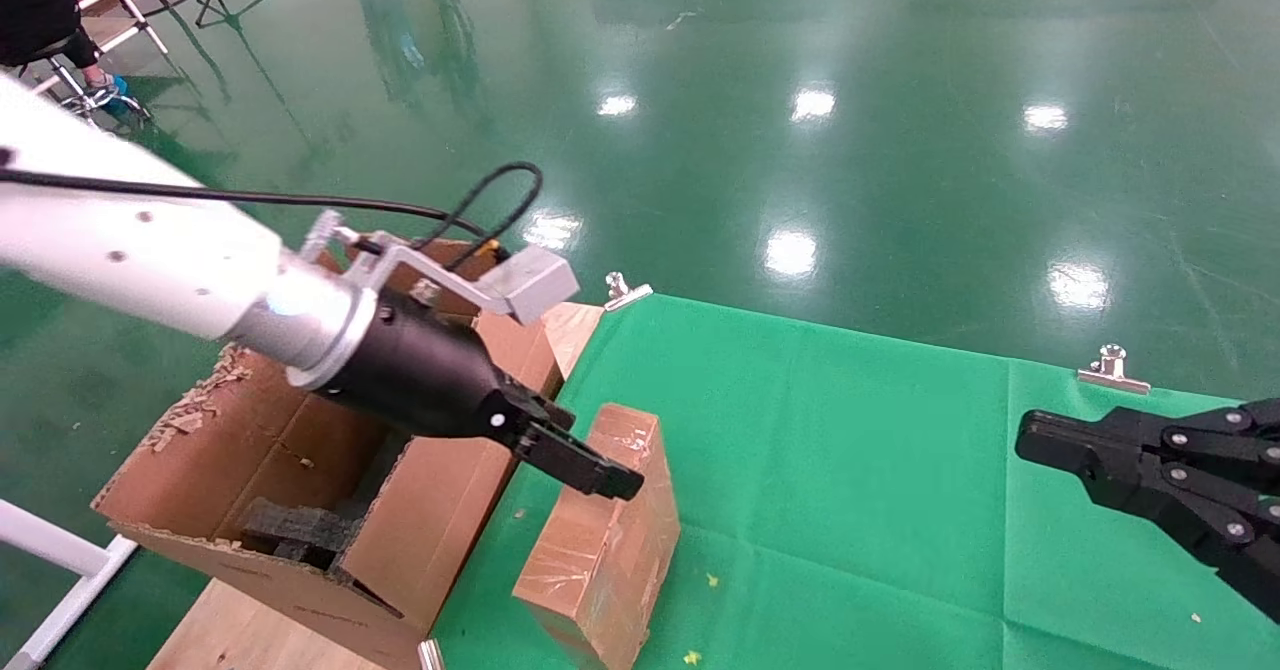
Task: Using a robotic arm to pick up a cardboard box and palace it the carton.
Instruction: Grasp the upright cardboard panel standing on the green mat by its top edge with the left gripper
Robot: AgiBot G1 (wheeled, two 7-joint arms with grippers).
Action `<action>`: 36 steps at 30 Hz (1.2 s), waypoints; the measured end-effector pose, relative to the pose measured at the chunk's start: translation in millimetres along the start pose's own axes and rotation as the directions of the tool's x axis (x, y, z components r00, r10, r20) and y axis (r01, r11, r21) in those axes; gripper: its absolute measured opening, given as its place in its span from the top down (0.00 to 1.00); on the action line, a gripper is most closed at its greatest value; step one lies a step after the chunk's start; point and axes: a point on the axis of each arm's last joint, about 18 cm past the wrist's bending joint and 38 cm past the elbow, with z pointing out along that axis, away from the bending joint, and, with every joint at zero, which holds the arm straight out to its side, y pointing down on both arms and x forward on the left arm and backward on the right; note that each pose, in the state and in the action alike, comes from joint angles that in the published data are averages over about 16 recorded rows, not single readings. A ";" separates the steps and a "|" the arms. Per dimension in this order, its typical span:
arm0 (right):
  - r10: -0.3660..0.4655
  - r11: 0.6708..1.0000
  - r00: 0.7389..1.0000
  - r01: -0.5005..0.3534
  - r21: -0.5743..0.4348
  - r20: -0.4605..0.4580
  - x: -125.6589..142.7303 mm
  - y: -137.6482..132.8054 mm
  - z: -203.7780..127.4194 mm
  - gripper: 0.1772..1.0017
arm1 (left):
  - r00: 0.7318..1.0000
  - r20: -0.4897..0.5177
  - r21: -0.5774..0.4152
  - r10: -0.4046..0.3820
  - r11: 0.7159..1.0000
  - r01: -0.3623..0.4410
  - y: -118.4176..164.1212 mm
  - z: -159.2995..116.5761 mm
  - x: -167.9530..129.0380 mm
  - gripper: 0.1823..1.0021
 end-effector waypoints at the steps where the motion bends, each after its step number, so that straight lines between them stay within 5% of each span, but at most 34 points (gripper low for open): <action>1: 0.000 1.000 1.000 0.000 0.000 0.000 0.0 0.0 0.0 0.97 | 1.000 0.008 -0.017 -0.007 1.000 0.007 -1.9 2.3 1.6 0.00; 17: 0.000 1.000 1.000 0.000 0.000 0.000 0.0 0.0 0.0 0.98 | 0.995 0.095 -0.199 -0.040 0.978 0.058 -17.5 27.9 26.0 0.00; 36: 0.000 1.000 1.000 0.000 0.000 -0.001 0.1 0.0 -0.1 0.90 | 0.990 0.128 -0.273 -0.053 0.958 0.086 -14.0 39.7 33.2 0.01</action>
